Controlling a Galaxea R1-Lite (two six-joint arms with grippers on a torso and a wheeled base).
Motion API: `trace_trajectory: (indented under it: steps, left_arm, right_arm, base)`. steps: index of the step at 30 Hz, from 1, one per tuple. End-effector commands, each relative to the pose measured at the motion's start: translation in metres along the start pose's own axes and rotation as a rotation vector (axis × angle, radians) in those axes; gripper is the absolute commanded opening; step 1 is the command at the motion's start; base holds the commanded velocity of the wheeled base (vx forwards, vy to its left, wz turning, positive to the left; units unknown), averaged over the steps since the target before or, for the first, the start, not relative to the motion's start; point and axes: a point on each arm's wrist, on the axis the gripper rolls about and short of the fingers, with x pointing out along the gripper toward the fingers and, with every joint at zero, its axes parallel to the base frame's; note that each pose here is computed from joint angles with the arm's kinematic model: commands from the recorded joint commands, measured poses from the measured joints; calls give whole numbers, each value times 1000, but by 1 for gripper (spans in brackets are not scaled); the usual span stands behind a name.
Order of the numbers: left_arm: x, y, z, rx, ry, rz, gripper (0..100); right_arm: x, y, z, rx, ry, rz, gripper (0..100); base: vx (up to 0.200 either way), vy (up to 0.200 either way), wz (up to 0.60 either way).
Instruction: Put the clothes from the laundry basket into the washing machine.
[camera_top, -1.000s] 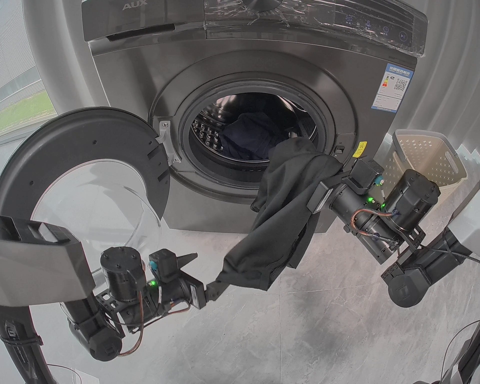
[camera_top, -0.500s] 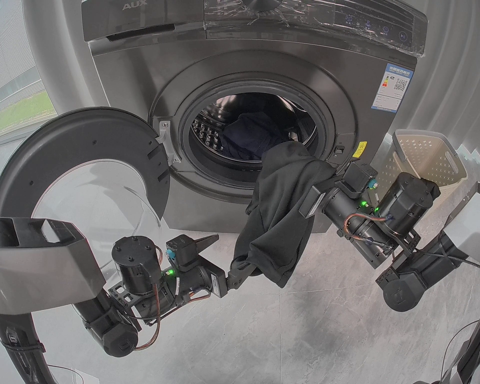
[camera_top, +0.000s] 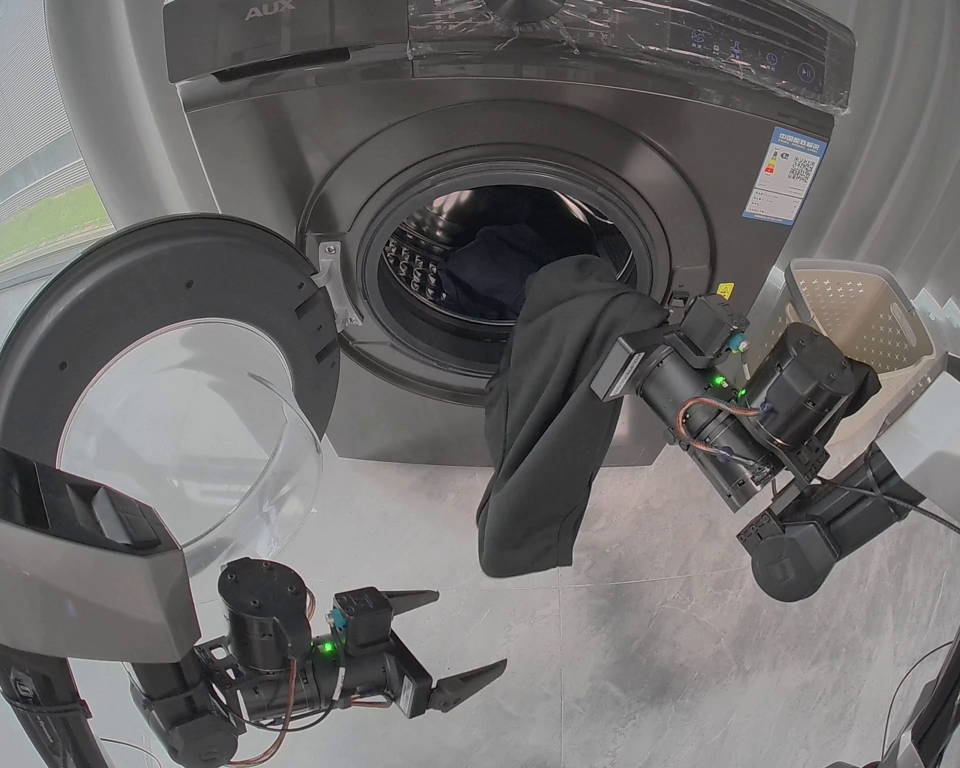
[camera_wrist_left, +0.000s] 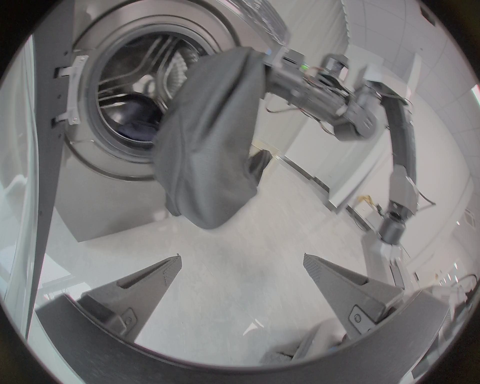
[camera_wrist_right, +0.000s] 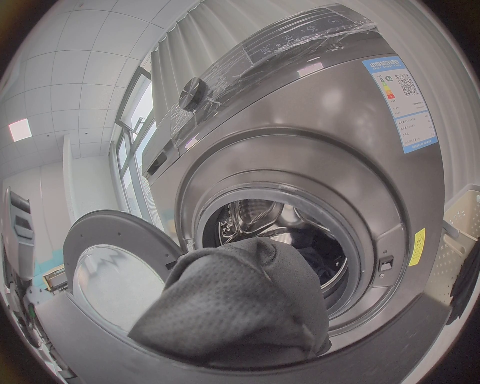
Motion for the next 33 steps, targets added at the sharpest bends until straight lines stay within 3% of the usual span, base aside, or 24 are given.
trace_trajectory:
  steps: [1, 7, 11, 12, 17, 21, 23, 25, 27, 33]
  left_arm:
    - [-6, -5, -9, 13, 45, -35, 100]
    - [-4, -6, -3, 18, 16, -45, 100]
    - [8, -2, 10, 29, -49, -43, 100]
    - [14, -1, 19, 34, -94, -42, 100]
    - [27, -2, 37, 24, -178, -57, 100]
    - [44, 4, 52, 32, -253, -42, 100]
    - [57, 8, 60, 21, -295, -20, 100]
    - [59, 9, 61, 17, -300, -14, 100]
    - [75, 12, 63, -8, -328, 15, 100]
    - [96, 18, 57, -12, -334, 32, 100]
  right_arm:
    - [3, -3, -2, -2, -1, -9, 0]
    - [2, 1, -4, 2, 4, -3, 0]
    - [2, 2, -4, 3, 6, -2, 0]
    - [2, 2, -4, 3, 7, -2, 0]
    - [2, 2, -7, 3, 12, -1, 0]
    - [2, 10, -7, 12, 14, 19, 0]
    - [1, 16, -8, 18, 15, 22, 0]
    - [1, 16, -8, 20, 15, 21, 0]
    - [0, 21, -9, 25, 19, 30, 0]
    - [-2, 30, -15, 42, 39, 46, 0]
  base:
    - [0, 0, 0]
    - [0, 0, 0]
    - [0, 0, 0]
    - [0, 0, 0]
    - [0, 0, 0]
    - [0, 0, 0]
    - [0, 0, 0]
    - [0, 0, 0]
    - [0, 0, 0]
    - [0, 0, 0]
